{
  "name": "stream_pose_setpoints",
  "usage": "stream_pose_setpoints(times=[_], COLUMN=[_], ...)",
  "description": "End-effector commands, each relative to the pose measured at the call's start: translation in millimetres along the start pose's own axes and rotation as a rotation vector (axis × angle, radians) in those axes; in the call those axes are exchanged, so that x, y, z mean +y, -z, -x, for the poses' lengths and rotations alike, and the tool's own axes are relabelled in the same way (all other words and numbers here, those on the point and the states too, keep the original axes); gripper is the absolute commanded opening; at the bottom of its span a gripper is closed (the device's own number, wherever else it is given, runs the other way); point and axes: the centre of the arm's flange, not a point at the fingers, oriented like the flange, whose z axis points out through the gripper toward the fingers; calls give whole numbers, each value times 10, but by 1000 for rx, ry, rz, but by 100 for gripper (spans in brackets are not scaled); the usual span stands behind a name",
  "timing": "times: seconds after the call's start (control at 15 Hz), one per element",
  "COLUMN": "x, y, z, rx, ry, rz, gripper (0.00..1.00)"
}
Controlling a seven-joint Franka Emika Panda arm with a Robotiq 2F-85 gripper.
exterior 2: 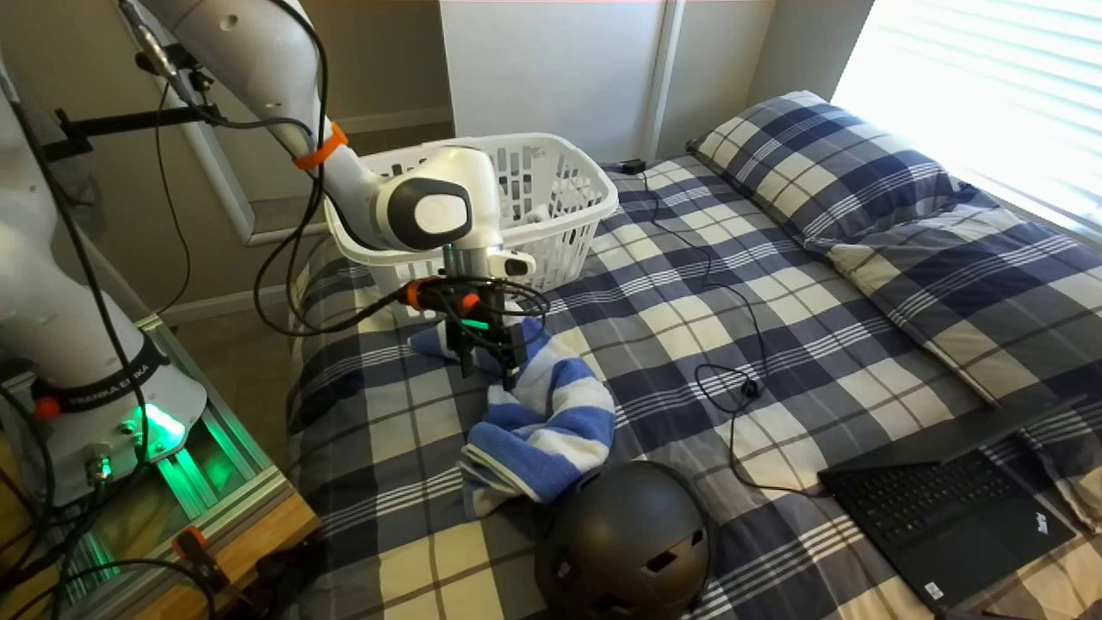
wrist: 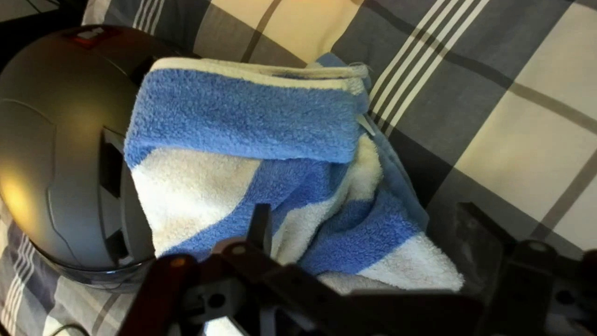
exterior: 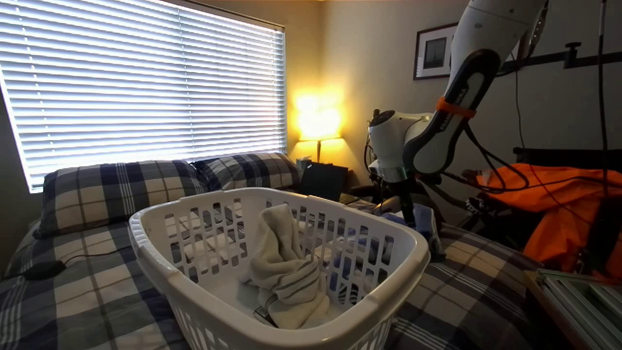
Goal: Put the white and blue towel in the basket.
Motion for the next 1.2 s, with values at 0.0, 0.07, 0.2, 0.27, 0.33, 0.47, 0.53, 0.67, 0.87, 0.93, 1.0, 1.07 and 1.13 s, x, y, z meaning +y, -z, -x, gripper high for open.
stream_pose_setpoints(times=[0.0,0.07,0.2,0.27,0.33,0.47,0.53,0.67,0.87,0.93,1.0,1.07,1.13], x=[168,174,171,168,159,143,138,139,138,150,150,159,162], y=[-328,-397,-514,-576,-632,-727,-777,-861,-980,-1012,-1055,-1074,-1095], z=[-170,-199,-246,-270,-290,-327,-343,-376,-408,-416,-410,-410,-407], rx=[27,28,4,-13,-28,-50,-64,-90,-146,-165,-190,-206,-225], ry=[55,64,97,111,125,145,151,158,173,177,179,182,183], rz=[47,44,20,17,22,20,23,32,37,37,35,34,34], gripper=[100,100,100,100,100,100,100,100,66,57,51,42,36])
